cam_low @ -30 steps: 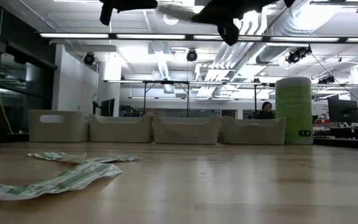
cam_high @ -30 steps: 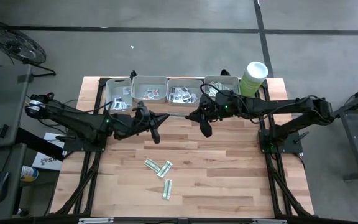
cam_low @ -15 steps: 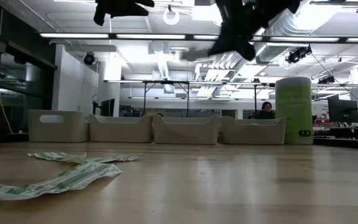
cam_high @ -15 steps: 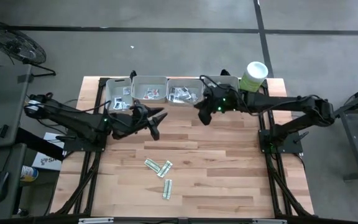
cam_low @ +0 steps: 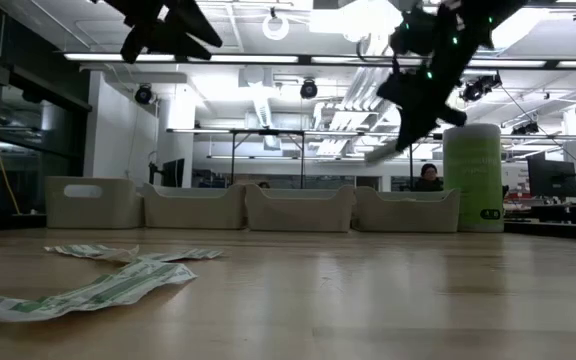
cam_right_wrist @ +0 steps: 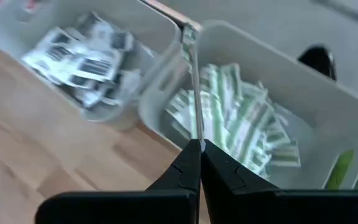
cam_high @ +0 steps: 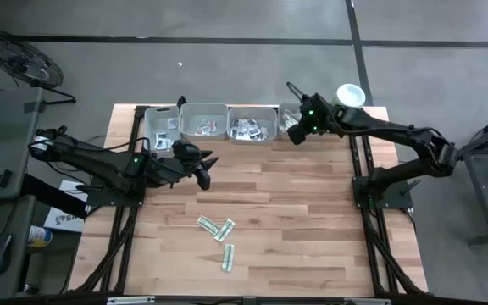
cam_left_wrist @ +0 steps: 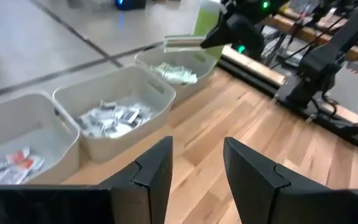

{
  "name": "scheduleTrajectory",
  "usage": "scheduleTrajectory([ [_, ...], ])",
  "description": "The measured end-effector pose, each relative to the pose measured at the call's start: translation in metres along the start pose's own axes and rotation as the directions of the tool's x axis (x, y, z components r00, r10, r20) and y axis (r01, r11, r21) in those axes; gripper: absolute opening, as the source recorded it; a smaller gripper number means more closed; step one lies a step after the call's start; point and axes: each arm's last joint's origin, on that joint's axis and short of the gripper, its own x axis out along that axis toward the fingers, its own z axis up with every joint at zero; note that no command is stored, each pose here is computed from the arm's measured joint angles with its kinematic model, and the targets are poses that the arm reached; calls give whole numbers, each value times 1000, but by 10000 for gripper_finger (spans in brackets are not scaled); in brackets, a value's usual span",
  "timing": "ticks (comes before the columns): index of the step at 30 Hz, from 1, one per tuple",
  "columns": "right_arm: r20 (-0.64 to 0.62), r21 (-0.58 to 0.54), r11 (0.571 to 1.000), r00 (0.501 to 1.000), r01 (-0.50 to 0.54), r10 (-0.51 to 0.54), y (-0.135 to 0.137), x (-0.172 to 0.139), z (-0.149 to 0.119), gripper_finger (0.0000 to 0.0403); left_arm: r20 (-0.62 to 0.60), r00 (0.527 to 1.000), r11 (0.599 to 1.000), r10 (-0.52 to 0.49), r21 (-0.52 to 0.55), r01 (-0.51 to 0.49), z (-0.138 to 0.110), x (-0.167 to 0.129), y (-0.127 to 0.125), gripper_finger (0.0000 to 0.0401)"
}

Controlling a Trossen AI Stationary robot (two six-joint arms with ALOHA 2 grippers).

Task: Pick & Place First Aid Supplies
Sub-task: Put the green bandage into the right gray bin

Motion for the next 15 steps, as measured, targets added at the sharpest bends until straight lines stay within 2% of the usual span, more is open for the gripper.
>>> scheduleTrajectory([
  [6,-61,93,993,995,-78,84,-32,25,-15,0,-52,998,999,23,-42,-25,-6,0,4,143],
  [9,-50,174,977,989,-125,136,-45,35,-21,0,-68,997,998,30,-54,-34,-8,0,5,143],
  [15,-8,301,946,991,-122,130,-59,47,-32,0,-103,993,996,50,-68,-57,-12,-1,8,143],
])
